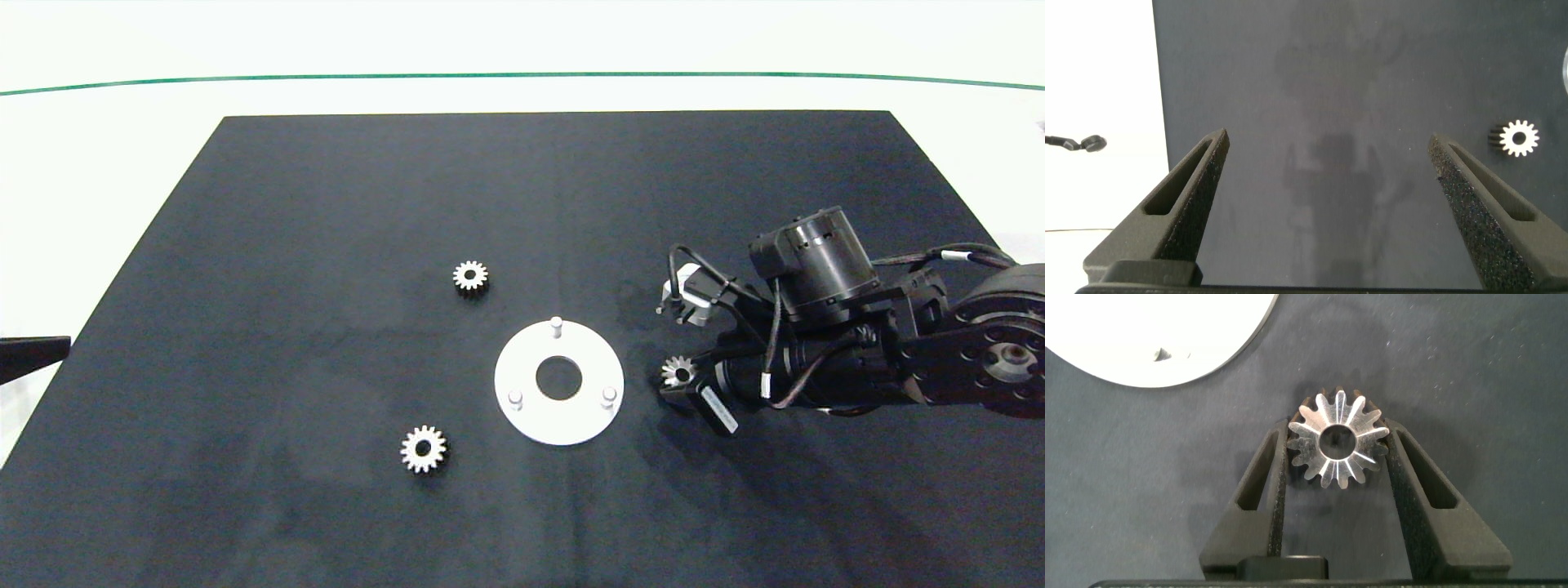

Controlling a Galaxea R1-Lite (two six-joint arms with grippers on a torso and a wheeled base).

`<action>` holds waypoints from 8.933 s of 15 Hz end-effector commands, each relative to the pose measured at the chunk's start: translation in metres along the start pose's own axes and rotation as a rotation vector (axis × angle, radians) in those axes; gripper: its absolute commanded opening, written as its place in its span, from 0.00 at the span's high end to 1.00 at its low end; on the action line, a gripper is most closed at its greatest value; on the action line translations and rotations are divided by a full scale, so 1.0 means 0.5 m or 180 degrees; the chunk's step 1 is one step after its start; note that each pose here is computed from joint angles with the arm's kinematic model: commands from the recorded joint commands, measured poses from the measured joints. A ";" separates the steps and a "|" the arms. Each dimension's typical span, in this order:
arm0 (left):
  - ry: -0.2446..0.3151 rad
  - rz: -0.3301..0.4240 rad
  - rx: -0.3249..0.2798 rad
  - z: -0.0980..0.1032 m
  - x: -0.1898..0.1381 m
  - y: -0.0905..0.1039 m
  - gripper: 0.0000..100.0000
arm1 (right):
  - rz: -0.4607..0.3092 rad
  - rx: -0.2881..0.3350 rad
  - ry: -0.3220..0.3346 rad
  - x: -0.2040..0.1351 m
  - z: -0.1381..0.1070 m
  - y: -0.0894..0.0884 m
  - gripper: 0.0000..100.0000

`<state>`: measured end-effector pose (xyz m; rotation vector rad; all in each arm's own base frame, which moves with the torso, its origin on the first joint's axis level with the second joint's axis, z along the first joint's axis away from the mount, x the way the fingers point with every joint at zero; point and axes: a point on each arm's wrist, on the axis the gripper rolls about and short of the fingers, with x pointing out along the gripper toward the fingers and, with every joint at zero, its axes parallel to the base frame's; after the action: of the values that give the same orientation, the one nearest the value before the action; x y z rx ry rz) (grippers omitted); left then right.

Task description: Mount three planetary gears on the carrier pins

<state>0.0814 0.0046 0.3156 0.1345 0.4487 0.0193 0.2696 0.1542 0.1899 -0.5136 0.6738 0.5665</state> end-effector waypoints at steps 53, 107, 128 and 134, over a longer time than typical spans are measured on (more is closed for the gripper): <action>-0.0134 -0.0112 0.0089 -0.009 -0.029 -0.007 0.00 | 0.0139 -0.0177 -0.0454 -0.054 0.081 0.111 1.00; -0.0192 -0.0135 0.0102 -0.012 -0.040 -0.008 0.00 | 0.0192 -0.0212 -0.0318 -0.018 0.074 0.131 1.00; -0.0048 -0.0292 0.0052 -0.060 -0.035 -0.019 0.00 | -0.0132 -0.0018 -0.0831 -0.198 0.031 0.078 0.00; -0.0466 -0.0544 0.0330 -0.082 -0.085 -0.023 0.00 | -0.0322 0.0101 -0.1089 -0.304 -0.054 0.060 0.00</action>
<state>0.0324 -0.0045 0.2968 0.1943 0.3282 -0.1686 0.1596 0.1331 0.2637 -0.4294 0.3760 0.5548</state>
